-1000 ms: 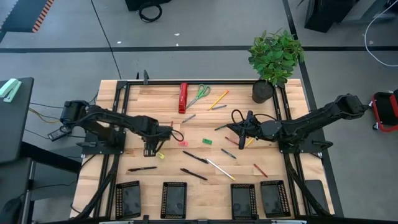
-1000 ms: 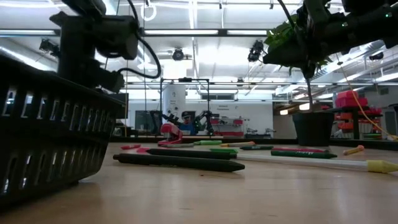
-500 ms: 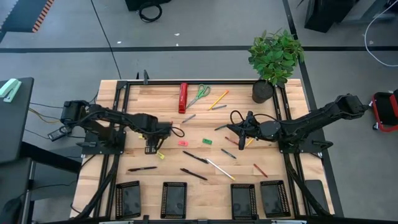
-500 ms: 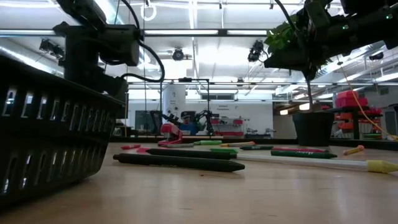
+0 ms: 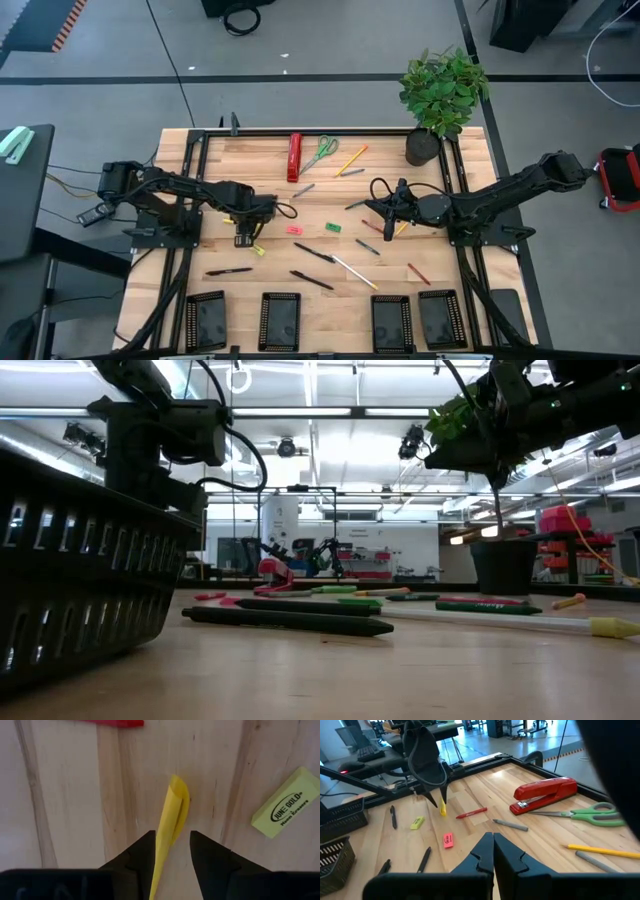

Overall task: Sort crayons/erasers/pens/pencils in bins
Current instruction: Put the yellow pen into the left black bin

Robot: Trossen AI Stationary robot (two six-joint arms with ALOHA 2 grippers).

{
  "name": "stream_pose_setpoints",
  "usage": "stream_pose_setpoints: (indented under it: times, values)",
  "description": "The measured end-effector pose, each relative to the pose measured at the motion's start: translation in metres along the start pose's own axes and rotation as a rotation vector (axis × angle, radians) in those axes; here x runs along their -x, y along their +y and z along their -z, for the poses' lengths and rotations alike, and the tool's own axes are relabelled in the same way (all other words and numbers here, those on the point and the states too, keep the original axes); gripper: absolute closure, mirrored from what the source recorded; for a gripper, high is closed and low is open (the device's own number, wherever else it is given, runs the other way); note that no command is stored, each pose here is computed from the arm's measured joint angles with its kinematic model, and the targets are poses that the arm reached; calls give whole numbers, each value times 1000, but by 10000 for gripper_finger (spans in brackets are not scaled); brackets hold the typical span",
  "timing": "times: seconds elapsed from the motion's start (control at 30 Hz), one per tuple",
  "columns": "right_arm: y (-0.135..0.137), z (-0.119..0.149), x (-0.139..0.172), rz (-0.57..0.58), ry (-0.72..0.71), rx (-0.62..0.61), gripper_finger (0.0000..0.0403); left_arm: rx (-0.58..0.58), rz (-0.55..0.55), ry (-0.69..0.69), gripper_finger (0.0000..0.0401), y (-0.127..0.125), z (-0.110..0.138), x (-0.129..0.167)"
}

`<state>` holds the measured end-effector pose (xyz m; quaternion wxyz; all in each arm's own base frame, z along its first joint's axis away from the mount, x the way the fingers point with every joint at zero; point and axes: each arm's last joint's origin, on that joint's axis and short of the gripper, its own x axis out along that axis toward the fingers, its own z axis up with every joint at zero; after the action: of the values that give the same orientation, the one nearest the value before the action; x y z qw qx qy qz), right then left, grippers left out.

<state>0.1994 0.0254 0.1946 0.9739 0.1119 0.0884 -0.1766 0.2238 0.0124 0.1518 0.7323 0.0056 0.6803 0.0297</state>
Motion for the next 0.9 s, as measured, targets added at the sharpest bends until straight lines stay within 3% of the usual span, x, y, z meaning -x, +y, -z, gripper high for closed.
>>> stream_pose_setpoints:
  times: [0.37, 0.9]
  values:
    - [0, 0, 0, 0, -1, 0, 392, -27, 6, 72, 283, -1, -5, -19]
    - [0, 0, 0, 0, 0, 7, 392, 24, -2, 72, 335, -1, -7, -14]
